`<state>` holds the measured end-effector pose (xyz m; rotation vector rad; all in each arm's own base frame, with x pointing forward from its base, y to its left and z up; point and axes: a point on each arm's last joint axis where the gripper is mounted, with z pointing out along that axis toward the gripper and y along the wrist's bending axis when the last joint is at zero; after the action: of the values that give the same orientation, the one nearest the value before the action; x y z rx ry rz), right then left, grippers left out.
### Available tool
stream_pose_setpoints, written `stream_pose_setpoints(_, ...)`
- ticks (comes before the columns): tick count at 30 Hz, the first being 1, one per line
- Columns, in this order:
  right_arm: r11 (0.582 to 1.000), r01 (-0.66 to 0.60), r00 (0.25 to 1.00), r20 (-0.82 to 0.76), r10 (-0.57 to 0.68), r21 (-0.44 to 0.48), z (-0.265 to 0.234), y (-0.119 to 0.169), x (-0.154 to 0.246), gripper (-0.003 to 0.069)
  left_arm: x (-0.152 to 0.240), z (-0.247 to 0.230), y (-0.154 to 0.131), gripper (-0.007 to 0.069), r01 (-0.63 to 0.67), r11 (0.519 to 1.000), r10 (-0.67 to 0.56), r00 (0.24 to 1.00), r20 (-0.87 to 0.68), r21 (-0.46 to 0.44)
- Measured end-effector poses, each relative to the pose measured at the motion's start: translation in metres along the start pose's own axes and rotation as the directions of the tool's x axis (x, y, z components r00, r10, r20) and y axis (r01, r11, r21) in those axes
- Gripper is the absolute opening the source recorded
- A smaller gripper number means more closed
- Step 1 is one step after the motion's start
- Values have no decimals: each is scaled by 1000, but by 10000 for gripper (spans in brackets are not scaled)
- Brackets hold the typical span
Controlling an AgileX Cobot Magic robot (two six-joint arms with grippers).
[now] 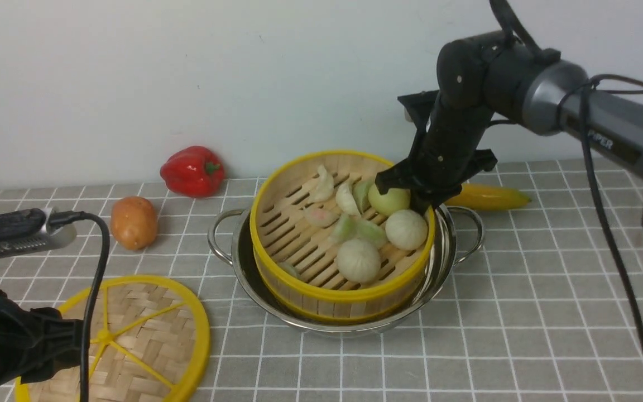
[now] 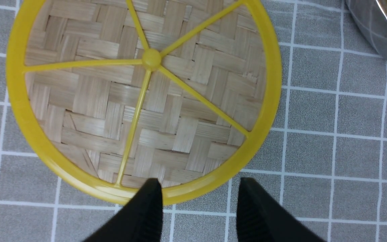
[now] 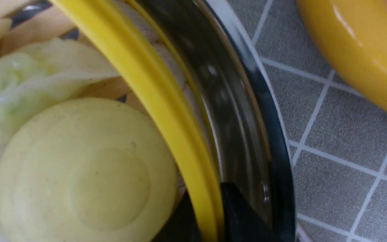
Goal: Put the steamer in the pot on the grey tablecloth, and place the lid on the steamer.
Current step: 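Place the bamboo steamer basket of food into the steel pot with the right gripper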
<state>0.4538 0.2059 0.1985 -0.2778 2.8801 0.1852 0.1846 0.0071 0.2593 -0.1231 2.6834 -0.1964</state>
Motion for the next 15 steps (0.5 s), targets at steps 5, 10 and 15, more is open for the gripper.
stream_pose_setpoints(5,1000,7,1000,-10,-6,20,8,-2,0,76,0,0,0,295,0,1000,0,1000,0,0)
stream_pose_setpoints(10,1000,-1,1000,-11,1,-8,13,0,-1,163,0,0,0,295,0,1000,0,1000,0,0)
stream_pose_setpoints(15,1000,25,1000,-10,-25,-11,13,0,-1,252,0,0,0,295,0,1000,0,1000,0,0)
